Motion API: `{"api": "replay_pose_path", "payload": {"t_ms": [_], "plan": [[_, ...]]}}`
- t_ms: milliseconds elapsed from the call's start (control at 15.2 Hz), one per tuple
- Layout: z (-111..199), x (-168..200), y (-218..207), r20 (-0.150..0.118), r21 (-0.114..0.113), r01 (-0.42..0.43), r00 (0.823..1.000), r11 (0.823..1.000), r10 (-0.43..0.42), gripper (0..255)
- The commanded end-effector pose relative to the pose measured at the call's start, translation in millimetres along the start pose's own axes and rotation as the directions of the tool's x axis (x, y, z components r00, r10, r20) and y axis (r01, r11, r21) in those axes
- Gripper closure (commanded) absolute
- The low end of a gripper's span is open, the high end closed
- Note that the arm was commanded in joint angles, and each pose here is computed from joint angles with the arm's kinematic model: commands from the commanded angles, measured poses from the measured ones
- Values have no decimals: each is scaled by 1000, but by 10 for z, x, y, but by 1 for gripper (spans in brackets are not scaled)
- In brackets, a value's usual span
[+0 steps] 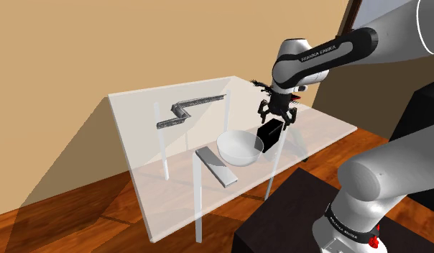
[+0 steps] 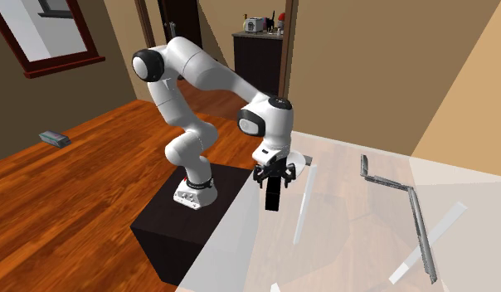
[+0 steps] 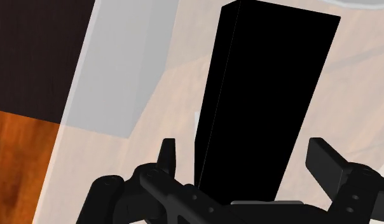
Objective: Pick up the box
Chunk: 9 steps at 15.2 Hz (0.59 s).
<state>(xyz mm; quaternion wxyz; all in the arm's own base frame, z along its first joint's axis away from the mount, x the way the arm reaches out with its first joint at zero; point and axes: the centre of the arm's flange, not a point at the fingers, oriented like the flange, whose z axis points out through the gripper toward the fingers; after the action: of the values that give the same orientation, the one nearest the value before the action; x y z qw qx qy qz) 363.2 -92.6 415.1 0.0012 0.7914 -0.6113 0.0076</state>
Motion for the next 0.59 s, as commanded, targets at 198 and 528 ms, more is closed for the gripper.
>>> {"api": "replay_pose_path", "payload": {"t_ms": [198,528], "plan": [[133,7,-14,0,1,-1,1000,1000,1,255],[136,8,-15,0,1,-1,1000,1000,1,255]]}}
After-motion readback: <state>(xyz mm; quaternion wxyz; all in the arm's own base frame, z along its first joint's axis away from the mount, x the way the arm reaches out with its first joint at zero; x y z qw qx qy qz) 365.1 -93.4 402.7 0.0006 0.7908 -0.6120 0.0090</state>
